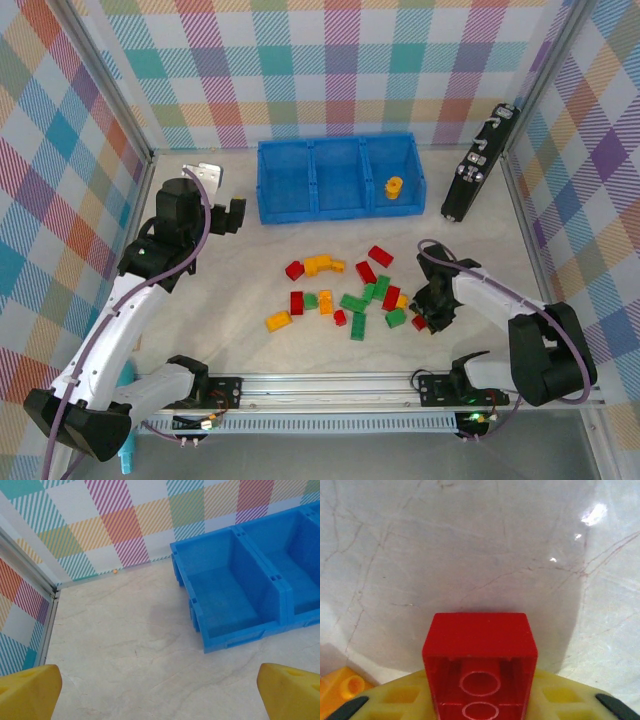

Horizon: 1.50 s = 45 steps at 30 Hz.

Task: Sort the legos into containers by color
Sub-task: Pick up the lego from the bottom-right of the table, then place the lego in the container.

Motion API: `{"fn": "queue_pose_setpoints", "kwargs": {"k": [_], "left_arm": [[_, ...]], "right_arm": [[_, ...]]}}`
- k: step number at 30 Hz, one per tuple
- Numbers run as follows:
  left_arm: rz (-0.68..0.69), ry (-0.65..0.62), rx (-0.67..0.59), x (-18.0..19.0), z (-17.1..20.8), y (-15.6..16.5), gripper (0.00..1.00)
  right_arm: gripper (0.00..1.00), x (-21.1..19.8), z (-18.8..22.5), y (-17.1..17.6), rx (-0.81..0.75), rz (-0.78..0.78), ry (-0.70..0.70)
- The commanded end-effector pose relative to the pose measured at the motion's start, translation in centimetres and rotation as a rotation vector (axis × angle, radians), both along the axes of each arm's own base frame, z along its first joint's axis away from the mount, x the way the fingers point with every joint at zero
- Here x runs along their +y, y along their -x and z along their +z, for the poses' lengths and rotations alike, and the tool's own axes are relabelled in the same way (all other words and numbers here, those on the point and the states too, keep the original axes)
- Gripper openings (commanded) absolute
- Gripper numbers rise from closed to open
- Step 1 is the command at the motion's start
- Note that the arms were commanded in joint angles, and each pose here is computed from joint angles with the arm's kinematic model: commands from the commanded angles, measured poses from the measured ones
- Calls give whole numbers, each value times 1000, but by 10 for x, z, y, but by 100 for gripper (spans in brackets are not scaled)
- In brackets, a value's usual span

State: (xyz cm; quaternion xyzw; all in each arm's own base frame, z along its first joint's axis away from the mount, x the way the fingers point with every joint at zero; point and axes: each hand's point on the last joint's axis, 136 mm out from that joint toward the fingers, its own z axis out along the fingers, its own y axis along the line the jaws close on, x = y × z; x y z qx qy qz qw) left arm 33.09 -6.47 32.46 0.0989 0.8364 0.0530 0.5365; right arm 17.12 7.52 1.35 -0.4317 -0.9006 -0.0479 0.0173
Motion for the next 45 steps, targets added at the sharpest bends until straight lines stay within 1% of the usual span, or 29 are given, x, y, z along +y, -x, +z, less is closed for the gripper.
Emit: {"fn": "queue_pose_setpoints", "kwargs": {"k": [1,3,6,9,11,13,16,18,21,23,25,29,32,36,42,45], "left_arm": [[6,14,-30,1,7,3,100],[18,11,-35,3,8,4,100],[14,11,-28,3,7,5,100],[21,25,-47,4,10,6,100],[21,37,-74,4,12,6,100],[20,53,-99,4,15,7,100],[18,55,-104,4,16,8,100],[7,60,-102,2,18,8,100],[-25,64,-88,-4,18,9,100],[-52,70,-64,-9,19,11,100],[-99,76,-36,-17,20,13,100],[-93,101,3,-18,17,14,100],[-63,105,49,-16,8,13,100],[-30,119,148,-16,-12,11,100],[-61,154,360,-32,-56,20,100],[-104,183,398,-46,-69,28,100]], "right_arm": [[32,-8,12,-16,-46,82,73],[30,-12,34,-37,-113,162,125],[27,-15,77,-79,-220,323,211],[25,-6,125,-129,-382,487,269],[25,7,156,-163,-504,599,286],[25,25,186,-195,-618,708,296],[25,54,221,-235,-771,854,326],[26,80,238,-256,-866,970,342],[26,120,249,-281,-966,1132,382],[26,140,249,-296,-989,1197,396],[28,151,242,-311,-969,1223,427],[29,168,208,-332,-885,1265,381],[29,183,179,-335,-842,1303,311],[29,193,146,-338,-799,1304,268],[29,196,119,-343,-757,1305,251],[31,197,108,-347,-719,1315,253]]}}
